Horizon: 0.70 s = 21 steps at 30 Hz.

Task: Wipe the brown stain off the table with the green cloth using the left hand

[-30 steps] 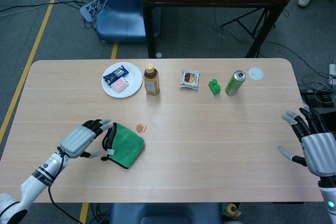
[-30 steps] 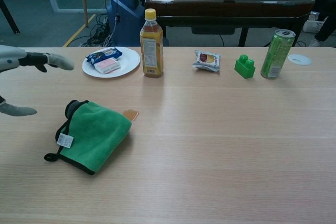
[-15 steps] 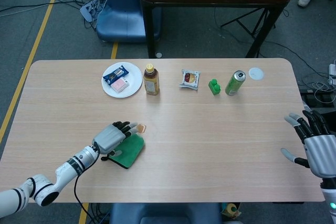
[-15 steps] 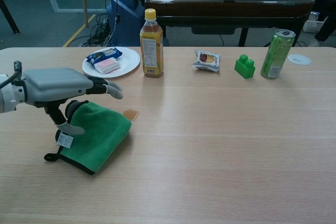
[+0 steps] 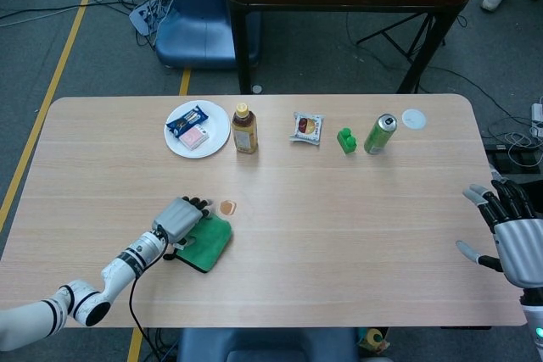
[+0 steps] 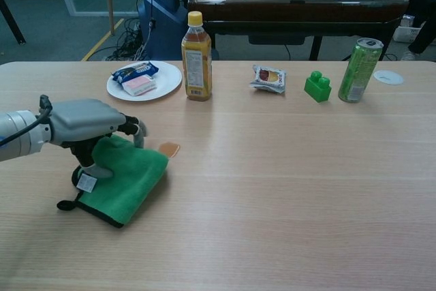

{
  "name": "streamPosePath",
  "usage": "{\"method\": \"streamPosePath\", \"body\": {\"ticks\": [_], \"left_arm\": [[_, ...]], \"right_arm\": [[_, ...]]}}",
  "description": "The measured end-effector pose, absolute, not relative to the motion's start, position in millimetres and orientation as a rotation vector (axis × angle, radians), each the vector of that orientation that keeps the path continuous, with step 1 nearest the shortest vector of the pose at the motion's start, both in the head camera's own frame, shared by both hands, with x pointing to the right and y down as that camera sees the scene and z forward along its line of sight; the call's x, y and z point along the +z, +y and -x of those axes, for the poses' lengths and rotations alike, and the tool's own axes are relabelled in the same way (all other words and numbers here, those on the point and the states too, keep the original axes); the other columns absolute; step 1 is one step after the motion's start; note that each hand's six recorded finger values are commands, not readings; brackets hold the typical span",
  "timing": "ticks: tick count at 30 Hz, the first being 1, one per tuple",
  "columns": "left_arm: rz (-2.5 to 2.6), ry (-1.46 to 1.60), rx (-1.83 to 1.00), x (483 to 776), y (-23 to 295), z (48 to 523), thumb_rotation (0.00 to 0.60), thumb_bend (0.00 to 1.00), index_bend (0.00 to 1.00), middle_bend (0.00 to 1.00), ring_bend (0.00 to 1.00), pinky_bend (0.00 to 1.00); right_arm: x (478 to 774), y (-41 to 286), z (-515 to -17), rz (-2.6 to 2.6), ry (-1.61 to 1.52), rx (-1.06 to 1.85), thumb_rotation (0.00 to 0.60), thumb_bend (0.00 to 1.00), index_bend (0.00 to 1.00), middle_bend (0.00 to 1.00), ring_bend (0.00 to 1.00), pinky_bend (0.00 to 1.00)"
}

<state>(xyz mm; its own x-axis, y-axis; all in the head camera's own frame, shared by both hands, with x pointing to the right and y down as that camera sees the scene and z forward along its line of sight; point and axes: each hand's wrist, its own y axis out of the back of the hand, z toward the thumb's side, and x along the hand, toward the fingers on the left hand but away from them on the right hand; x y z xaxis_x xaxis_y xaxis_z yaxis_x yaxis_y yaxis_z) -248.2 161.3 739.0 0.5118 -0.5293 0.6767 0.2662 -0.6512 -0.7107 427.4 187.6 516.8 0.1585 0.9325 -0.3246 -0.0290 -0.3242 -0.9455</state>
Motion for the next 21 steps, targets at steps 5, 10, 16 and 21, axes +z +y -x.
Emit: {"method": "streamPosePath", "body": {"ticks": [5, 10, 16, 21], "left_arm": [[1.984, 0.325, -1.229, 741, 153, 256, 0.6, 0.22, 0.61, 0.61, 0.62, 0.84], [2.03, 0.46, -1.208, 731, 137, 264, 0.6, 0.22, 0.63, 0.66, 0.67, 0.89], [2.067, 0.661, -1.153, 706, 104, 262, 0.6, 0.22, 0.63, 0.66, 0.67, 0.89], [2.064, 0.724, -1.118, 700, 91, 246, 0.6, 0.22, 0.62, 0.66, 0.66, 0.89]], "right_arm": [[517, 188, -429, 1.517, -0.913, 1.326, 0.6, 0.22, 0.21, 0.22, 0.1, 0.03], [519, 188, -428, 1.524, -0.91, 1.323, 0.6, 0.22, 0.21, 0.22, 0.1, 0.03], [520, 188, -427, 1.526, -0.908, 1.321, 0.6, 0.22, 0.21, 0.22, 0.1, 0.03], [519, 189, -428, 1.521, -0.911, 1.325, 0.6, 0.22, 0.21, 0.22, 0.1, 0.03]]}}
